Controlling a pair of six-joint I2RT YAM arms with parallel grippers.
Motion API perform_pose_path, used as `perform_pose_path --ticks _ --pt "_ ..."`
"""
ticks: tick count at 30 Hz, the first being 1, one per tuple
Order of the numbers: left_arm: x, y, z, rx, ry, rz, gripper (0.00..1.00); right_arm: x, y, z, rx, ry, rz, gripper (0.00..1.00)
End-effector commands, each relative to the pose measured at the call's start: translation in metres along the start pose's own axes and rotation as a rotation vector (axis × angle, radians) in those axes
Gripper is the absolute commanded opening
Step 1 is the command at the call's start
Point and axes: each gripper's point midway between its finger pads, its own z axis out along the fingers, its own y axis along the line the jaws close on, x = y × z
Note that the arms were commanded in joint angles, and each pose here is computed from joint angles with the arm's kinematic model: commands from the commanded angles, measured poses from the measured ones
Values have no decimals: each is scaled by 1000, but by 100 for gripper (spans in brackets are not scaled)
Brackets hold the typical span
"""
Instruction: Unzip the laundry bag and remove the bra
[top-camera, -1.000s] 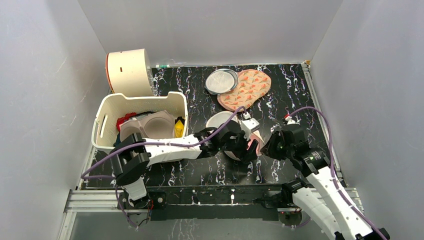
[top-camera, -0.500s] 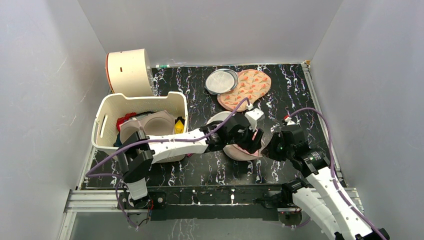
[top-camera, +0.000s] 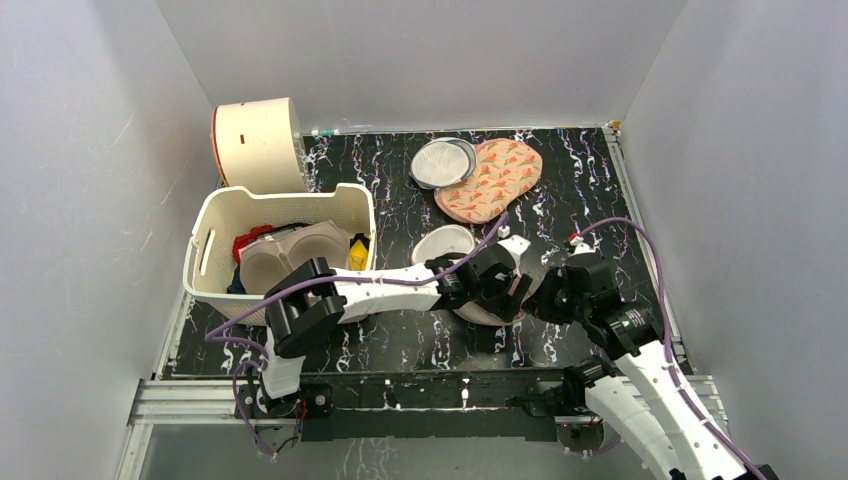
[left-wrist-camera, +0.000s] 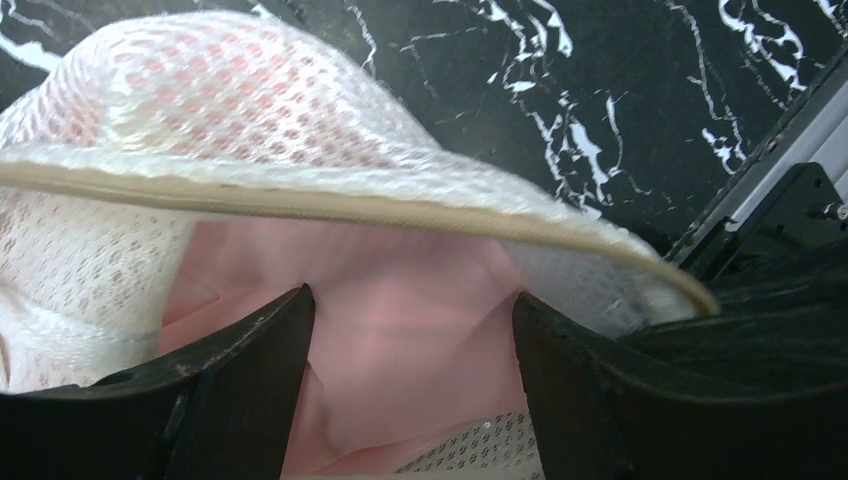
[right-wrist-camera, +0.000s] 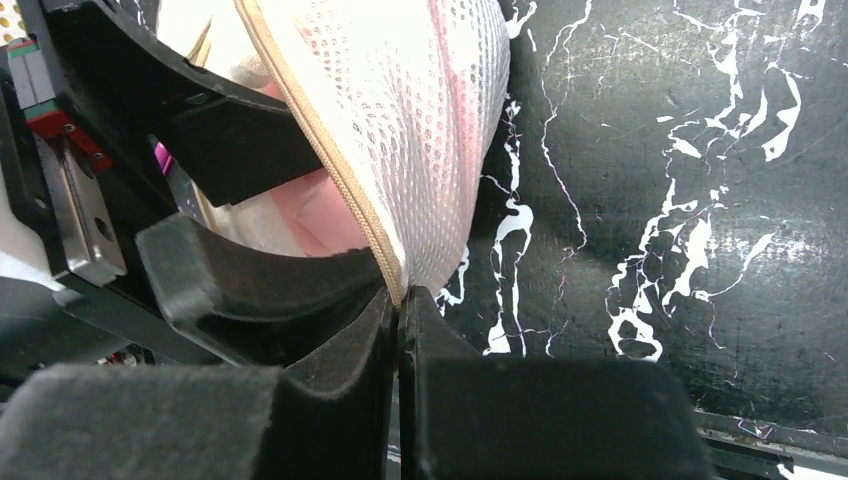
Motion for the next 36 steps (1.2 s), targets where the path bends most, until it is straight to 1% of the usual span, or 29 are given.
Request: perform_pose_path --ticks 1,3,4,5,9,11,13,14,15,16,17,18,22,24,25,30,36 --pt "-24 -18 -5 -14 -59 -5 73 -10 10 -2 -50 -52 -23 0" --pt "-28 -13 -1 -65 -77 -3 78 -11 11 -3 -60 -57 -24 0" --pt "-28 -10 1 -92 -87 -1 85 -10 11 -3 -61 -55 -24 0" --pt "-29 -6 3 -119 -96 1 88 -10 12 -3 -63 -54 -26 0" --pt "-27 14 14 -228 -117 14 91 -10 12 -3 -69 -52 -33 0" --pt "-25 20 18 -254 -131 14 92 -10 12 -4 -71 -57 -32 0" --pt "-20 28 23 -276 -141 23 92 -11 12 -3 -70 -65 -31 0" --pt "-15 32 25 -291 -137 28 89 -12 13 -4 -71 -71 -30 0" --pt "-8 37 29 -303 -122 41 83 -13 13 -4 -73 -73 -31 0" --pt "-6 40 30 -313 -118 54 72 -13 13 -4 -69 -72 -30 0" --pt "-4 42 31 -323 -115 65 60 -13 13 -3 -68 -69 -29 0" --pt "-5 43 30 -330 -113 73 52 -12 13 -3 -68 -66 -29 0" --pt "-15 36 18 -287 -141 102 28 -13 14 -4 -80 -78 -29 0" --pt "-26 32 7 -275 -168 111 6 -14 15 -5 -85 -83 -31 0" --pt "-33 30 0 -273 -184 114 0 -14 15 -5 -86 -84 -32 0" --pt "-61 14 -35 -209 -243 123 0 -16 16 -5 -92 -92 -33 0" --pt "-72 -4 -74 -87 -303 103 0 -18 20 -5 -109 -103 -34 0"
